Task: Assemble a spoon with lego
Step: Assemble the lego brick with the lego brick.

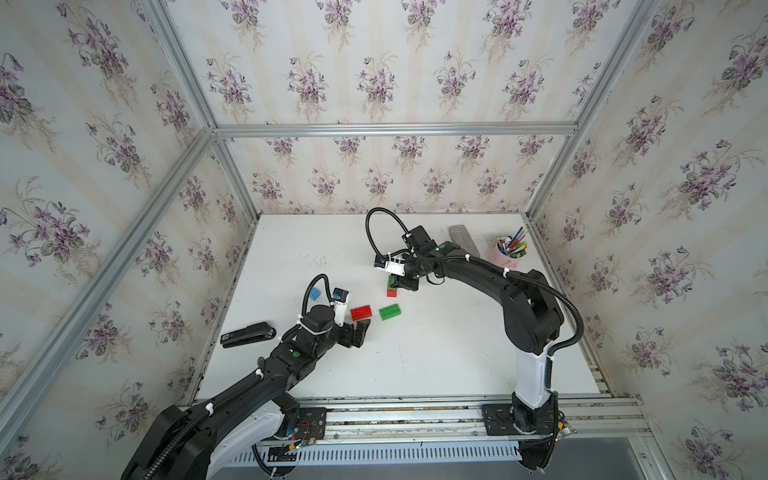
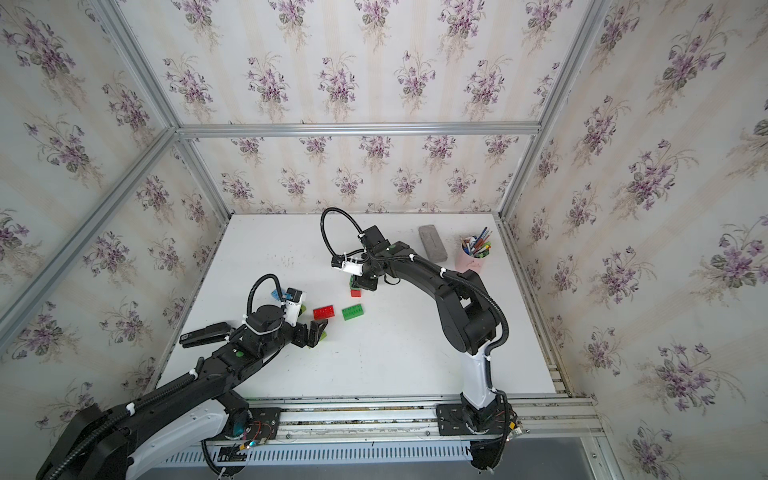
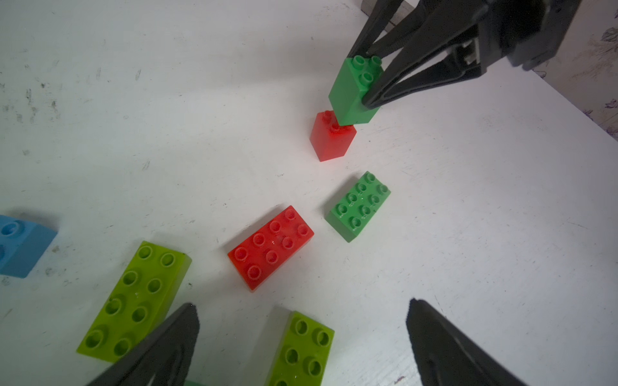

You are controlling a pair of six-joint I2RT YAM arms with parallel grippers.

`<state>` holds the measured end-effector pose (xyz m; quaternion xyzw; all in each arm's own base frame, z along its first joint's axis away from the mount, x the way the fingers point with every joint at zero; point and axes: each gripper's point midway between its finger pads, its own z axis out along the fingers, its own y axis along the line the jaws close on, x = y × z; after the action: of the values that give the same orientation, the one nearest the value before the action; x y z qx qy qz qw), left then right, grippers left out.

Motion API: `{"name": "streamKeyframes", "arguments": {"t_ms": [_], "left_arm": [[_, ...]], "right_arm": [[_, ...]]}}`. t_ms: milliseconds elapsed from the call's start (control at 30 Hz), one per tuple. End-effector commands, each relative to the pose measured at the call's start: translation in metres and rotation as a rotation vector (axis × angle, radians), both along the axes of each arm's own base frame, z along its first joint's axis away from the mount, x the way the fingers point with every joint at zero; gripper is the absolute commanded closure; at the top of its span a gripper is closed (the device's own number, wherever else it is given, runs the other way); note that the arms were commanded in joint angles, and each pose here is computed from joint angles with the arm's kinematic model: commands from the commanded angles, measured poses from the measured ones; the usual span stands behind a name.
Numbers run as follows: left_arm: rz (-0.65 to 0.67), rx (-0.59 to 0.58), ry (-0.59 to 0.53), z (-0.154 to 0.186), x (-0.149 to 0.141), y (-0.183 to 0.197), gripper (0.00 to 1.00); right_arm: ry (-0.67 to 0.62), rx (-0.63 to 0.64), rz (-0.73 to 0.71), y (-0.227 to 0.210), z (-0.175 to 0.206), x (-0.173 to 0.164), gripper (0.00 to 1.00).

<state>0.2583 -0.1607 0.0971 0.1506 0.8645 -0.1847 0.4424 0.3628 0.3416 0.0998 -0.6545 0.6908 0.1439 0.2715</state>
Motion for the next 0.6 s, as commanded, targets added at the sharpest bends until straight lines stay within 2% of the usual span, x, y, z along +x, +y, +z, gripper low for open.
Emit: {"name": "streamKeyframes", "arguments": {"t_ms": [0, 567], "left_arm": [[0.009, -0.007, -0.022, 0.005, 0.004, 0.000, 0.00], [0.017, 0.002, -0.019, 0.004, 0.003, 0.002, 0.00]], "right_arm": [[0.035, -0.001, 0.022, 0.001, -0.004, -0.005, 0.73], [0.082, -0.038, 0.022, -0.002, -0.022, -0.001, 0.73]]}}
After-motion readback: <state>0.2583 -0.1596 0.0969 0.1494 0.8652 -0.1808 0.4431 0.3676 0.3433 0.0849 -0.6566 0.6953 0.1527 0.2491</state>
